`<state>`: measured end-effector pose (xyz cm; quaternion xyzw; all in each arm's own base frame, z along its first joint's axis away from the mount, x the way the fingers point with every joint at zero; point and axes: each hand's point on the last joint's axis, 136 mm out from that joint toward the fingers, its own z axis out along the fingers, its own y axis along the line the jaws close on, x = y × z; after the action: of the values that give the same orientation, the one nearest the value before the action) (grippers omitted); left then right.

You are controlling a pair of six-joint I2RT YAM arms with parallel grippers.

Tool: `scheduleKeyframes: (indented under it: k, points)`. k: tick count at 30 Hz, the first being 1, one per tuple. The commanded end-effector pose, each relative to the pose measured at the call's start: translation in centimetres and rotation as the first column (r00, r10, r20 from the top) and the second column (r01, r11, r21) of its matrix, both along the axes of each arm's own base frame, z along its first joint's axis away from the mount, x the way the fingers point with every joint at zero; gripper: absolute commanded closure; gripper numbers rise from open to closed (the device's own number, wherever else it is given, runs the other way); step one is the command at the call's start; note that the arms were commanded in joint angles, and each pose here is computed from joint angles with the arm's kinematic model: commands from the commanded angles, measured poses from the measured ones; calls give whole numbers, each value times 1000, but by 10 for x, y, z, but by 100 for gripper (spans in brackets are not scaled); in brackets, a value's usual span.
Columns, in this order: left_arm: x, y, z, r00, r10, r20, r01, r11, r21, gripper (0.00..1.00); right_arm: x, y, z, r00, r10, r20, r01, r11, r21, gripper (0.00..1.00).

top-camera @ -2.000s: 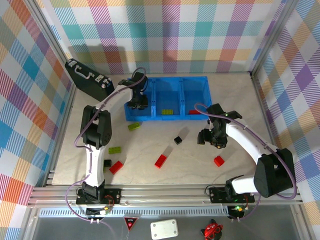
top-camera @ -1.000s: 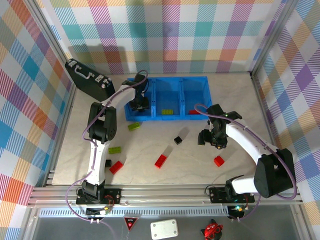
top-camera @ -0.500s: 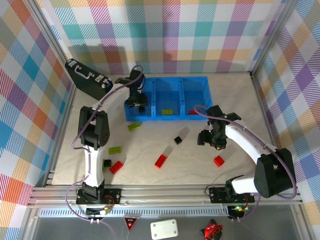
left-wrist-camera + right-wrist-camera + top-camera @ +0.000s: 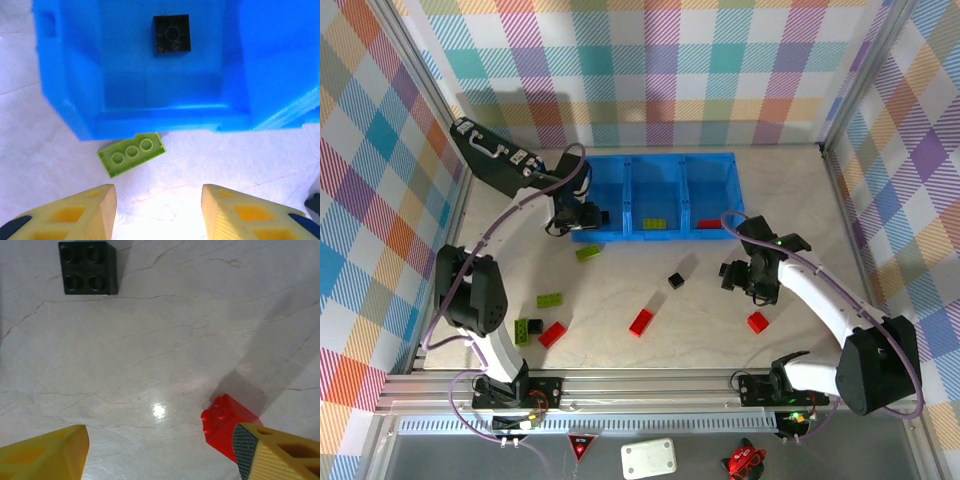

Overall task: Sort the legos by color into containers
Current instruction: Place the lego in the container, then pick up the lego from the bottom-right of the table.

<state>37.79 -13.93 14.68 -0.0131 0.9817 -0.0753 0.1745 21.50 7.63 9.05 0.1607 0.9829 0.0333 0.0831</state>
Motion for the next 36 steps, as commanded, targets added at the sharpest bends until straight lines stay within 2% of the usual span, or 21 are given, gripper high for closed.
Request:
scheduleKeyframes:
  k: [1,8,17,26,36]
  points:
    - [-19,20,11,1000,-3,5,3,1000,30,51,-15,-18,2,991,-132,-5,131,989,-63,23]
    - [-50,44,24,999,-15,32,13,999,50,50,-36,-33,6,955,-298,4,298,952,-75,22]
    - [-57,58,17,991,-58,122,45,994,103,50,-64,-40,1,868,-497,-19,496,868,-35,22]
    - [-59,60,9,989,-66,131,52,993,108,51,-69,-32,-13,830,-556,-41,557,829,50,22]
    - [-61,64,7,990,-62,130,45,990,131,51,-64,-27,-34,821,-564,-86,568,823,26,22]
